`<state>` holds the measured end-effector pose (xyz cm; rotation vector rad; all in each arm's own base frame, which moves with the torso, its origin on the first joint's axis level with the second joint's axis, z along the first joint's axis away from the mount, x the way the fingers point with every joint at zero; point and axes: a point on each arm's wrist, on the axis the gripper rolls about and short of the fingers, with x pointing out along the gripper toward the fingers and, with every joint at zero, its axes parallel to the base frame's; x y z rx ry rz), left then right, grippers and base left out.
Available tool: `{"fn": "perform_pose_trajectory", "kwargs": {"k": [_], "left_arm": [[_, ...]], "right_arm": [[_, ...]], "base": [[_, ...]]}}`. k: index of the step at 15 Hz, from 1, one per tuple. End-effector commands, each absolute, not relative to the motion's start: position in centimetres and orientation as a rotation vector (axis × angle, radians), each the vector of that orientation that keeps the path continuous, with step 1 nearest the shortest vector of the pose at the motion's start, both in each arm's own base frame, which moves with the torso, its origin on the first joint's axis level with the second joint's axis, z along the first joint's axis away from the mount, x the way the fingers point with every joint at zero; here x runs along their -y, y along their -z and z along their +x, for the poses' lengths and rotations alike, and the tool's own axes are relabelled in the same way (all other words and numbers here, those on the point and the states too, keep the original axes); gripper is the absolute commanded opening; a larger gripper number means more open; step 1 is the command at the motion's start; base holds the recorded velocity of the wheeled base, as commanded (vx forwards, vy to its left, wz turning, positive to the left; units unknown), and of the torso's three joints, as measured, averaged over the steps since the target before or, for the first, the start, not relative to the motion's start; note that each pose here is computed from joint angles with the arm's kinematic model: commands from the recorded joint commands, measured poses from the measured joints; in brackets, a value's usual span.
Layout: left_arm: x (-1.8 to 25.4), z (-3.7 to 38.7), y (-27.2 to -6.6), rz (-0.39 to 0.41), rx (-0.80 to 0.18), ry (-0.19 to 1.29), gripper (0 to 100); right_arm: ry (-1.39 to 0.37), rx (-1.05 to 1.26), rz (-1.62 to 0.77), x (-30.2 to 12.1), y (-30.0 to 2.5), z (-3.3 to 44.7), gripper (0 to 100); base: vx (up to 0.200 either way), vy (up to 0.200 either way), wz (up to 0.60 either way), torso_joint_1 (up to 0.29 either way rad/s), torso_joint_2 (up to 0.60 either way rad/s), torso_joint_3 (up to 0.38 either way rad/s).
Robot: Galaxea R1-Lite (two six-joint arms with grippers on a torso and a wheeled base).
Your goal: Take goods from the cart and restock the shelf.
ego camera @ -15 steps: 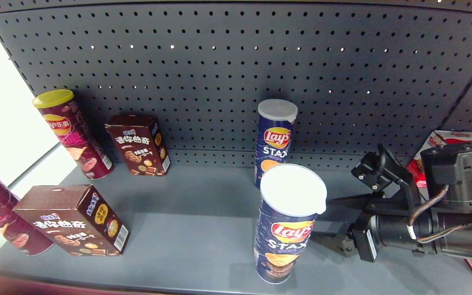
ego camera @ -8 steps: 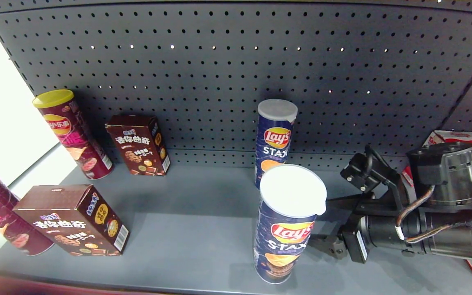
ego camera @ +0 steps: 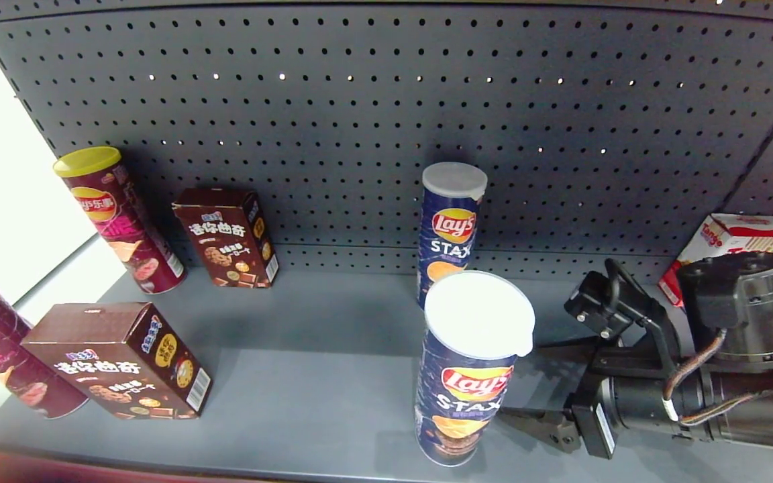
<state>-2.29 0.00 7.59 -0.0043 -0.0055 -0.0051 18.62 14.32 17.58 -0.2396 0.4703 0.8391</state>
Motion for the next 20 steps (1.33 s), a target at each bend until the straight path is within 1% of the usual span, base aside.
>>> {"fn": "perform_pose_trajectory", "kwargs": {"k": [1,4,6,9,11,12,13,14,15,17,20], "left_arm": [[0.0,-2.3,-7.6,-0.005,0.005,0.006,100],[0.0,-2.3,-7.6,-0.005,0.005,0.005,100],[0.0,-2.3,-7.6,-0.005,0.005,0.005,100],[0.0,-2.3,-7.6,-0.006,0.005,0.005,100],[0.0,-2.3,-7.6,-0.005,0.005,0.005,100],[0.0,-2.3,-7.6,-0.005,0.005,0.005,100],[0.0,-2.3,-7.6,-0.005,0.005,0.005,100],[0.0,-2.3,-7.6,-0.005,0.005,0.005,100],[0.0,-2.3,-7.6,-0.005,0.005,0.005,100],[0.0,-2.3,-7.6,-0.003,0.005,0.006,100],[0.0,-2.3,-7.6,-0.005,0.005,0.005,100]], "right_arm": [[-0.834,-0.460,-0.236,-13.8,-17.7,18.1,100],[-0.819,-0.458,-0.231,-13.5,-17.8,18.3,100],[-0.790,-0.432,-0.222,-12.9,-18.4,18.2,100],[-0.680,-0.351,-0.180,-10.1,-20.4,18.2,100],[-0.554,-0.271,-0.149,-7.0,-22.0,17.3,100],[-0.449,-0.213,-0.128,-4.6,-22.8,15.9,100],[-0.405,-0.194,-0.122,-3.7,-23.1,15.3,100],[-0.281,-0.126,-0.115,-1.6,-23.7,13.0,100],[-0.213,-0.088,-0.113,-0.7,-23.6,11.4,100],[-0.115,-0.039,-0.120,0.2,-22.9,8.6,100],[-0.005,0.046,-0.137,0.2,-20.2,3.7,100]], "base": [[0.000,0.000,0.00,0.000,0.00,0.000],[0.000,0.000,0.00,0.000,0.00,0.000],[0.000,0.000,0.00,0.000,0.00,0.000],[0.000,0.000,0.00,0.000,0.00,0.000],[0.000,0.000,0.00,0.000,0.00,0.000],[0.000,0.000,0.00,0.000,0.00,0.000],[0.000,0.000,0.00,0.000,0.00,0.000],[0.000,0.000,0.00,0.000,0.00,0.000],[0.000,0.000,0.00,0.000,0.00,0.000],[0.000,0.000,0.00,0.000,0.00,0.000],[0.000,0.000,0.00,0.000,0.00,0.000]]}}
